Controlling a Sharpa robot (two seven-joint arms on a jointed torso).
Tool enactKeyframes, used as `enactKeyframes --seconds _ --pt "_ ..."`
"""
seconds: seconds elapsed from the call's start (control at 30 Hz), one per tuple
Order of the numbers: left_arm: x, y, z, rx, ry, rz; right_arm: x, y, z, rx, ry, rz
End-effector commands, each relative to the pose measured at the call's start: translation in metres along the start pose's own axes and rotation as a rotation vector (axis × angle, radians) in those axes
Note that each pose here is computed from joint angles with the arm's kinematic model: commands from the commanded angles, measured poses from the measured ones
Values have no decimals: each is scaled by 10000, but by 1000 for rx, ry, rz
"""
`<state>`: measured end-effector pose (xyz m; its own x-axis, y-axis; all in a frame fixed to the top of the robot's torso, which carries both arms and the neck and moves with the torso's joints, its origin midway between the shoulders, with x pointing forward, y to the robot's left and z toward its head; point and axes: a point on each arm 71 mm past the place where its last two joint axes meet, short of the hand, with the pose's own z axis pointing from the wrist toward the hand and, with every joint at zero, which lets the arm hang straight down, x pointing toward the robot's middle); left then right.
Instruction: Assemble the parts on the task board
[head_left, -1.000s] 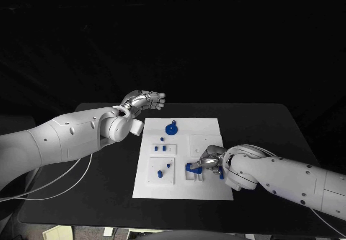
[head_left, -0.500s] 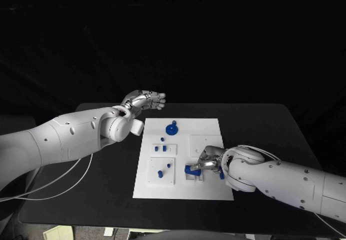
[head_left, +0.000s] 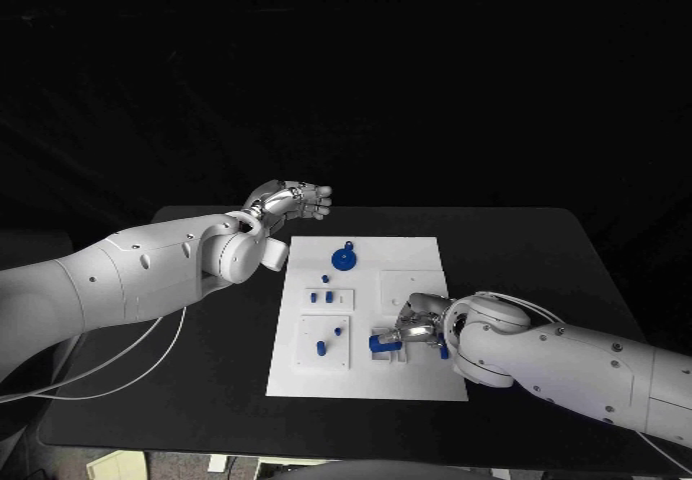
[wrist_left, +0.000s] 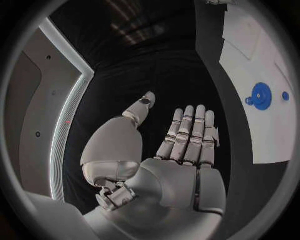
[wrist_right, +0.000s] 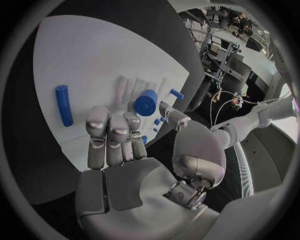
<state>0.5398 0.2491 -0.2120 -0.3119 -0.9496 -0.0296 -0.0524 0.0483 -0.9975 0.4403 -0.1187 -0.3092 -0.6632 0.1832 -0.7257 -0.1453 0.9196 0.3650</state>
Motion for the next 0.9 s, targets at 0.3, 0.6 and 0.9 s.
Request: enactKeyframes --seconds 0.3,0.6,0.9 --pt "9 -14 -1 7 11 -10 31 6 -32 -19 28 -77" --pt "5 -14 -2 7 9 -9 51 30 -52 -29 39 -103" --pt "11 -14 1 7 11 -9 86 99 -69 -61 57 -101"
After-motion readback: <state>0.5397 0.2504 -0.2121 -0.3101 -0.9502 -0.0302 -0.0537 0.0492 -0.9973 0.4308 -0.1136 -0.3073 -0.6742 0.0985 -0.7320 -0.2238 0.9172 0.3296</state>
